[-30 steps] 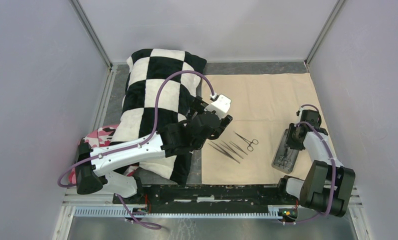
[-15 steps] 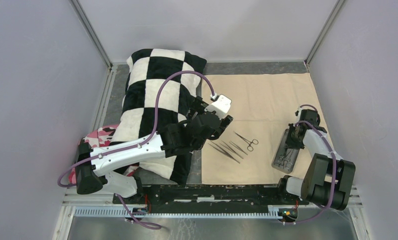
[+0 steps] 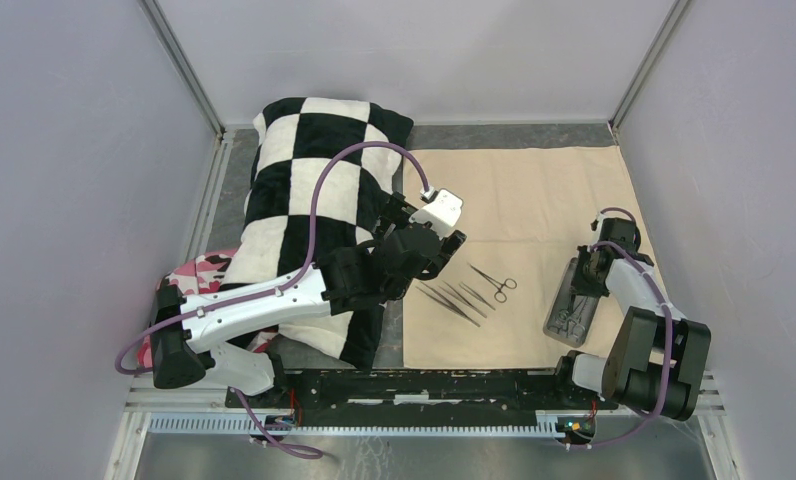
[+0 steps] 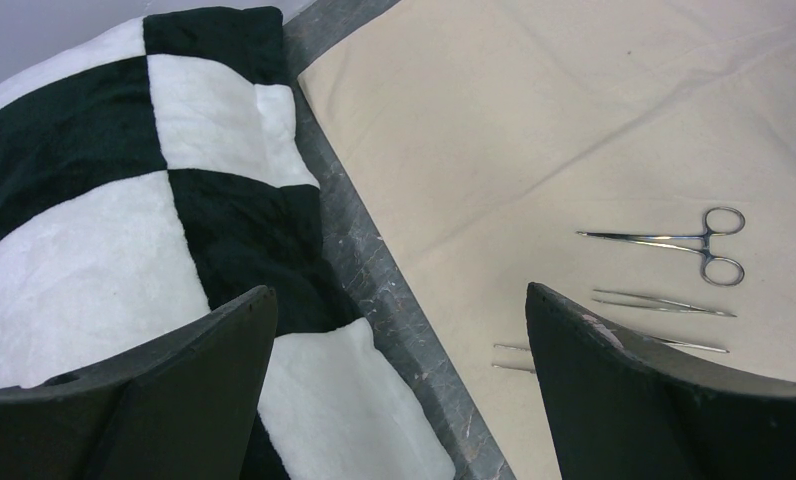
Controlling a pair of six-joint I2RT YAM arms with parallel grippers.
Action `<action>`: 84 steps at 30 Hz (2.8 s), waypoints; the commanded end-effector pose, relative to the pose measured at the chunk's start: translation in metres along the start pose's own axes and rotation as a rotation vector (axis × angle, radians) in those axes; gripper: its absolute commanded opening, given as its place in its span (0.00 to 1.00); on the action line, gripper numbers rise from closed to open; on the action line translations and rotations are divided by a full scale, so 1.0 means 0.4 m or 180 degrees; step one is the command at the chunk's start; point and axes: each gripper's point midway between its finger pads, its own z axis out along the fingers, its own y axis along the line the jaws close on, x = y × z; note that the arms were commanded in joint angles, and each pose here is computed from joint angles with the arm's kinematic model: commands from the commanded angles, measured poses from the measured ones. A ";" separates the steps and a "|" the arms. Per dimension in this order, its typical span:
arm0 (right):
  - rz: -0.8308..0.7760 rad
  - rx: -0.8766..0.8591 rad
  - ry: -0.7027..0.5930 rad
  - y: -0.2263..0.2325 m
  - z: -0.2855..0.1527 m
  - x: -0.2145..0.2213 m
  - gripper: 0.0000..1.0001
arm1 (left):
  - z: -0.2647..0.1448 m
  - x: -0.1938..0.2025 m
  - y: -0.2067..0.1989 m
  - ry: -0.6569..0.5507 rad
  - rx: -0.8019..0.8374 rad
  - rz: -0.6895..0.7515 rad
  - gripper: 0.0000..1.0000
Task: Open and lay out the surgical kit
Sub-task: Pick up the medical item from the container, then place the medical item in the surgical kit.
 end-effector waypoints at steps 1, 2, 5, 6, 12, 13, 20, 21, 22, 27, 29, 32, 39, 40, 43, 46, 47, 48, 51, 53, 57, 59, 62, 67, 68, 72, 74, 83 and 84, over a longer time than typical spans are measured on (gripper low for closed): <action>-0.0034 0.0058 -0.0064 -0.010 0.006 -0.011 0.24 | -0.012 -0.036 0.007 -0.0142 0.0002 -0.0130 1.00; -0.0039 0.0056 -0.0066 -0.009 0.006 -0.011 0.23 | -0.013 -0.037 0.008 -0.0146 0.0003 -0.0134 1.00; -0.0040 0.0054 -0.0053 -0.009 0.009 -0.005 0.20 | -0.012 -0.036 0.008 -0.0144 0.0001 -0.0131 1.00; -0.0038 0.0054 -0.0054 -0.009 0.009 -0.005 0.20 | -0.012 -0.036 0.007 -0.0142 0.0003 -0.0129 1.00; -0.0041 0.0051 -0.0044 -0.009 0.012 -0.004 0.24 | -0.013 -0.038 0.009 -0.0149 0.0001 -0.0132 1.00; -0.0039 0.0047 -0.0039 -0.009 0.013 -0.002 0.24 | -0.013 -0.037 0.009 -0.0147 0.0001 -0.0130 1.00; -0.0044 0.0049 -0.0078 -0.009 0.005 -0.010 0.17 | -0.013 -0.037 0.009 -0.0148 0.0001 -0.0131 1.00; -0.0043 0.0039 -0.0094 -0.007 0.001 -0.014 0.14 | -0.013 -0.038 0.008 -0.0150 0.0004 -0.0132 1.00; -0.0050 0.0032 -0.0114 -0.005 -0.003 -0.017 0.11 | -0.013 -0.037 0.007 -0.0148 0.0003 -0.0130 1.00; -0.0047 0.0070 -0.0334 -0.009 -0.050 -0.050 0.02 | -0.013 -0.037 0.006 -0.0146 0.0015 -0.0132 1.00; -0.0091 0.0069 -0.0426 -0.009 -0.070 -0.062 0.00 | -0.013 -0.037 0.006 -0.0147 0.0017 -0.0134 1.00; -0.0159 0.0051 -0.0627 -0.007 -0.097 -0.088 0.00 | -0.016 -0.040 0.006 -0.0155 0.0026 -0.0144 1.00; -0.0403 -0.0281 -0.1163 0.043 -0.161 -0.169 0.00 | -0.018 -0.042 0.007 -0.0162 0.0028 -0.0151 1.00; -0.0556 -0.0370 -0.1311 0.057 -0.176 -0.187 0.00 | -0.018 -0.043 0.008 -0.0162 0.0024 -0.0152 1.00; -0.0778 -0.0453 -0.1600 0.083 -0.212 -0.228 0.00 | -0.017 -0.041 0.009 -0.0159 0.0016 -0.0145 1.00; -0.1046 -0.0551 -0.1732 0.127 -0.231 -0.259 0.00 | -0.017 -0.040 0.007 -0.0155 0.0022 -0.0138 1.00; -0.1165 -0.0598 -0.1764 0.152 -0.239 -0.269 0.00 | -0.016 -0.040 0.008 -0.0154 0.0014 -0.0139 1.00; -0.1280 -0.0623 -0.1770 0.171 -0.240 -0.277 0.00 | -0.015 -0.039 0.008 -0.0151 0.0011 -0.0137 1.00; -0.1772 -0.0716 -0.1786 0.254 -0.243 -0.292 0.00 | -0.015 -0.039 0.009 -0.0153 -0.0001 -0.0135 1.00; -0.2108 -0.0837 -0.1734 0.313 -0.234 -0.291 0.00 | -0.015 -0.039 0.010 -0.0152 -0.0010 -0.0131 1.00; -0.2669 -0.1251 -0.1366 0.419 -0.183 -0.253 0.00 | -0.015 -0.039 0.013 -0.0153 -0.0030 -0.0125 1.00; -0.2913 -0.1347 -0.1156 0.460 -0.153 -0.228 0.00 | -0.015 -0.039 0.014 -0.0155 -0.0034 -0.0120 1.00; -0.3199 -0.1323 -0.0932 0.491 -0.106 -0.194 0.00 | -0.015 -0.038 0.016 -0.0154 -0.0044 -0.0113 1.00; -0.3538 -0.1121 -0.0740 0.488 -0.046 -0.178 0.00 | -0.016 -0.039 0.014 -0.0159 -0.0038 -0.0108 1.00; -0.3633 -0.1031 -0.0676 0.481 -0.033 -0.170 0.00 | -0.016 -0.038 0.014 -0.0158 -0.0037 -0.0106 1.00; -0.3775 -0.0937 -0.0602 0.477 -0.005 -0.153 0.00 | -0.016 -0.039 0.013 -0.0161 -0.0032 -0.0107 1.00; -0.3815 -0.0870 -0.0563 0.470 0.006 -0.153 0.00 | -0.017 -0.039 0.012 -0.0161 -0.0027 -0.0105 1.00; -0.3838 -0.0736 -0.0519 0.467 0.034 -0.163 0.00 | -0.019 -0.040 0.010 -0.0169 -0.0014 -0.0104 1.00; -0.3830 -0.0737 -0.0519 0.468 0.036 -0.163 0.00 | -0.019 -0.040 0.009 -0.0169 -0.0014 -0.0103 1.00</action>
